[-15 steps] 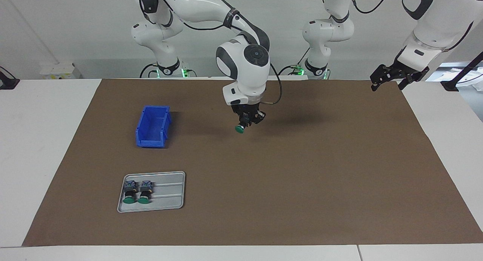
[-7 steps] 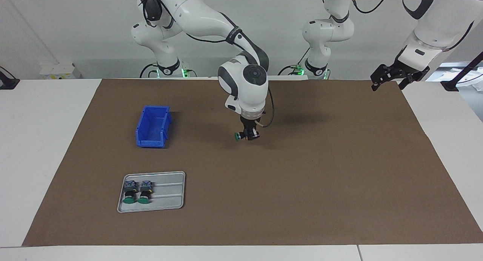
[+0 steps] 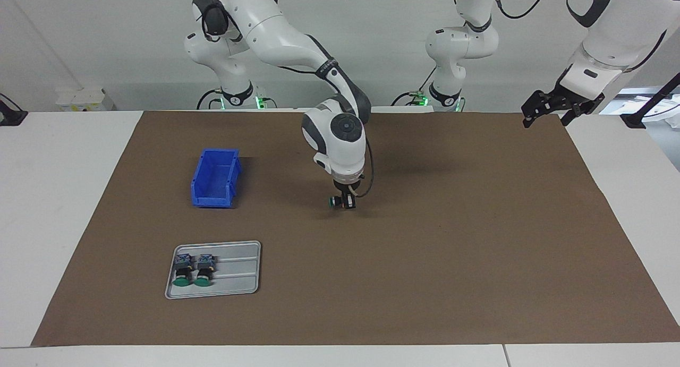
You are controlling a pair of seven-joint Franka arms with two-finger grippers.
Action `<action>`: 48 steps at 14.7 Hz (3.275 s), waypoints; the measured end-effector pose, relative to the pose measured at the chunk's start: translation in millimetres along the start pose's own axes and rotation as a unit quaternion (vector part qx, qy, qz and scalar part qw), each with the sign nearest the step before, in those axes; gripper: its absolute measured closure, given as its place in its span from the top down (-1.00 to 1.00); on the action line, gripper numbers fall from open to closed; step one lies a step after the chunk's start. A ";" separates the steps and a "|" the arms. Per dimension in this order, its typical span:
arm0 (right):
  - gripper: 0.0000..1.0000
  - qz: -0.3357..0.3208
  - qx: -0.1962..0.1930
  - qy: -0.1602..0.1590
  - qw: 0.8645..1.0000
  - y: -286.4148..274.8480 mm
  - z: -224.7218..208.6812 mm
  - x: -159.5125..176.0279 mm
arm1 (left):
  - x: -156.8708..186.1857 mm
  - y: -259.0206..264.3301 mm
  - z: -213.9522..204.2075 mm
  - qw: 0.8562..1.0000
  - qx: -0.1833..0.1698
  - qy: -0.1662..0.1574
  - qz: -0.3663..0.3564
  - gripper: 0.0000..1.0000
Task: Place and press button with both arms
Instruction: 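Lift the part and carry it toward the table center, then set the part down mid-table while the left gripper approaches it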
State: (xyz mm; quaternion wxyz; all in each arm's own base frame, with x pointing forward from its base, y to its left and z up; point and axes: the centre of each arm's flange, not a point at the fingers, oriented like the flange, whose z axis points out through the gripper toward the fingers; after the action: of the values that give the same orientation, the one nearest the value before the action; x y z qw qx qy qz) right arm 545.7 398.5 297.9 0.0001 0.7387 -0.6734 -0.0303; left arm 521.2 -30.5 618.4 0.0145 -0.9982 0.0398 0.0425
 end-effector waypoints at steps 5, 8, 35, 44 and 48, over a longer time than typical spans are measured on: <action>-0.07 -0.001 0.002 -0.001 1.000 6.1 1.5 1.2 | 0.0 -0.1 0.0 1.000 0.000 0.000 0.000 1.00; 0.41 -0.006 0.006 -0.004 1.000 8.6 -4.8 -4.4 | 0.0 -0.1 0.0 1.000 0.000 0.000 0.000 1.00; 0.78 -0.313 -0.020 0.004 0.950 37.7 -306.8 307.5 | -2.2 136.7 48.6 0.959 0.021 -0.036 -0.281 1.00; 0.99 -0.534 -0.014 -0.003 0.846 58.5 -329.0 401.5 | 4.2 196.4 79.7 0.928 0.030 -0.056 -0.367 1.00; 0.99 -0.569 -0.017 -0.005 0.822 58.6 -328.7 393.8 | 10.4 244.4 103.4 0.905 0.033 -0.047 -0.421 1.00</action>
State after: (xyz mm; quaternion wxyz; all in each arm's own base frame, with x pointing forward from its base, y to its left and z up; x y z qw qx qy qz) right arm 538.1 -12.1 610.8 -0.0083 0.9904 -0.1323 -0.0397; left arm 503.2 -271.5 508.3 0.0660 -0.9179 -0.3834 0.0776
